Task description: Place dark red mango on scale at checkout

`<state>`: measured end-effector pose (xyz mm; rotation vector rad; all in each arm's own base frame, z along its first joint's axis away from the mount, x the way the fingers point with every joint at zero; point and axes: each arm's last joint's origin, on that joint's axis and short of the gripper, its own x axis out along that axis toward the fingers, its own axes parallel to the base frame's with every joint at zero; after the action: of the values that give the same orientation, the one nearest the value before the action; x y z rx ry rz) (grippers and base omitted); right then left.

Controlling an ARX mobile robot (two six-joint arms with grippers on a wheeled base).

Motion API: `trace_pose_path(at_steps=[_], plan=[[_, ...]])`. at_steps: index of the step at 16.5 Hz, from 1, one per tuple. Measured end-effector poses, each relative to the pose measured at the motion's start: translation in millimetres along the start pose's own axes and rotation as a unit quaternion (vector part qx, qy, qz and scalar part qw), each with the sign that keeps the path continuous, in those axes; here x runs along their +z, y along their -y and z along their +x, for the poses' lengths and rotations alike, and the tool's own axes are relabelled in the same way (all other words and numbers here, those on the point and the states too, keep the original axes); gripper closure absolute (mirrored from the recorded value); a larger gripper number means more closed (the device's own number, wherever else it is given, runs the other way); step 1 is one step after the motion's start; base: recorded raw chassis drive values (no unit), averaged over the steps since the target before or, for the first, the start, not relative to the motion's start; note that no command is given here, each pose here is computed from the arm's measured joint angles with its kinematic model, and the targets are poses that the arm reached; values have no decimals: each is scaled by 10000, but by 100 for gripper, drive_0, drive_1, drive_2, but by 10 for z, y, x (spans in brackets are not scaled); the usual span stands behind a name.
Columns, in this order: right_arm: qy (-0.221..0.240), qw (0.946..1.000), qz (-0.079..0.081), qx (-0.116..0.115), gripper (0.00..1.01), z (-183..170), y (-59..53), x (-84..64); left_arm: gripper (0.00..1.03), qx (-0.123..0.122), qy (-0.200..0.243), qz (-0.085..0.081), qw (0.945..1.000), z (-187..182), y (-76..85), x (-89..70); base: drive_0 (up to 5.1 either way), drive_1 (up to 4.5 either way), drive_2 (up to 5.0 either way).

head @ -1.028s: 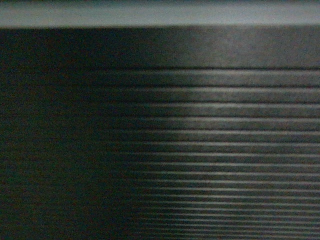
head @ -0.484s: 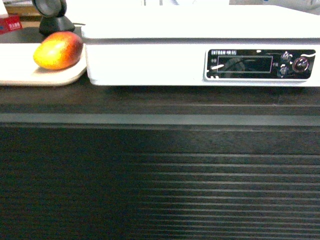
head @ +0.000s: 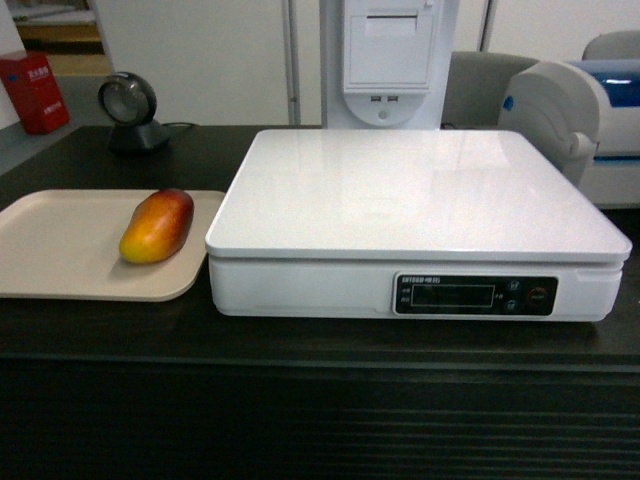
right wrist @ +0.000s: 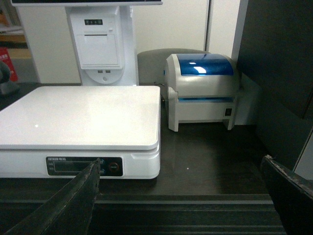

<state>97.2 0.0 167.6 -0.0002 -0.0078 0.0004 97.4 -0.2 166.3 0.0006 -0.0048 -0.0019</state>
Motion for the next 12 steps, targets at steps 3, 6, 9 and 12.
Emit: trace_pose_path(at_steps=[3, 6, 9, 12], plan=[[-8, 10000, -2, -2, 3, 0, 0, -1, 5, -2, -40, 0, 10000, 0, 0, -7, 0, 0, 0], [-15, 10000, -4, -2, 3, 0, 0, -3, 5, 0, -15, -2, 10000, 0, 0, -2, 0, 0, 0], [-15, 10000, -4, -2, 3, 0, 0, -3, 5, 0, -15, -2, 10000, 0, 0, -2, 0, 0, 0], [-15, 10000, -2, -2, 3, 0, 0, -3, 5, 0, -15, -2, 10000, 0, 0, -2, 0, 0, 0]])
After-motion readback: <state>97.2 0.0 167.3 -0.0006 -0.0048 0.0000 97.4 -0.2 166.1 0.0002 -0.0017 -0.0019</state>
